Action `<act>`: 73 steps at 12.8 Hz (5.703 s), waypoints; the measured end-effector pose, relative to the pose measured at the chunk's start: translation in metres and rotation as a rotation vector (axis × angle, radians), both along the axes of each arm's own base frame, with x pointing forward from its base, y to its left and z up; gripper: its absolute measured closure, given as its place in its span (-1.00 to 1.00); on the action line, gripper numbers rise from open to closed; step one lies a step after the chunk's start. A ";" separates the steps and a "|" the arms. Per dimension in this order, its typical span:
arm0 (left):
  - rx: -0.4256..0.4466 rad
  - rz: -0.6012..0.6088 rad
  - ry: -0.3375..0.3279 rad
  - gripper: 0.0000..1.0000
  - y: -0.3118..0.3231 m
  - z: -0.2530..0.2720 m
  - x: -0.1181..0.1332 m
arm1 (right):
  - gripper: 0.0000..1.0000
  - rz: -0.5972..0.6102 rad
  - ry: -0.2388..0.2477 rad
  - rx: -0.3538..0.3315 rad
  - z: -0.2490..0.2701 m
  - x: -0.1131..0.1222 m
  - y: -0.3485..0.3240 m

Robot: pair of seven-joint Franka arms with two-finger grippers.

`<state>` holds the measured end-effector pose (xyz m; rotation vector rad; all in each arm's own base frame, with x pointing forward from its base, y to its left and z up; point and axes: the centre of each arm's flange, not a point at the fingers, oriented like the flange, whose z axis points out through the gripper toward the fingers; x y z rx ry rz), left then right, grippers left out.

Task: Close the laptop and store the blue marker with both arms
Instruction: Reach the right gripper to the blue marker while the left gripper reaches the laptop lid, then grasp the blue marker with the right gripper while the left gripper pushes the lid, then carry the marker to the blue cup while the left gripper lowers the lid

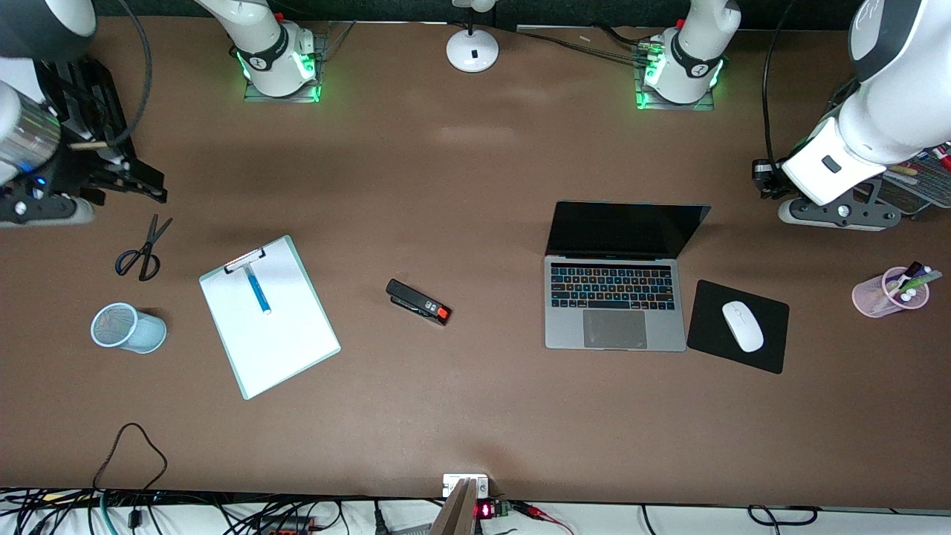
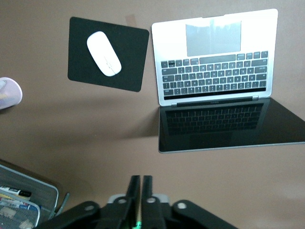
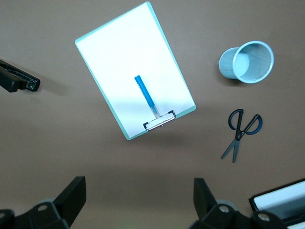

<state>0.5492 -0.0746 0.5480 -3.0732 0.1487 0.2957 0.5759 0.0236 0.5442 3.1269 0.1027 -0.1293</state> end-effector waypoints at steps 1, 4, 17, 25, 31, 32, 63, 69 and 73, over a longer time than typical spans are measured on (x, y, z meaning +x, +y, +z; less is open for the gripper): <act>-0.013 0.000 0.022 0.89 -0.003 -0.002 -0.003 | -1.00 0.022 -0.004 0.001 -0.013 0.005 0.002; -0.047 -0.009 0.093 0.89 -0.016 -0.019 -0.015 | -1.00 0.106 -0.014 0.007 -0.053 0.011 0.004; -0.035 -0.018 -0.003 0.91 -0.116 -0.154 -0.098 | -1.00 0.503 0.042 0.039 -0.208 0.050 0.009; -0.073 -0.009 -0.112 0.98 -0.114 -0.180 -0.094 | -0.82 0.641 0.028 0.045 -0.286 0.051 0.012; -0.101 -0.005 -0.158 0.98 -0.117 -0.190 -0.083 | -0.48 0.684 0.011 0.041 -0.322 0.039 0.028; -0.105 -0.004 -0.165 0.98 -0.117 -0.191 -0.082 | -0.48 0.698 0.006 0.041 -0.327 0.040 0.029; -0.156 -0.058 -0.368 0.98 -0.114 -0.228 -0.008 | 0.66 0.666 -0.050 0.016 -0.339 0.066 0.017; -0.176 -0.063 -0.393 0.98 -0.113 -0.248 0.003 | 0.66 0.655 -0.039 0.042 -0.269 0.088 0.014; -0.194 -0.055 -0.392 0.98 -0.115 -0.261 0.014 | 0.66 0.691 -0.064 0.168 -0.226 0.097 -0.010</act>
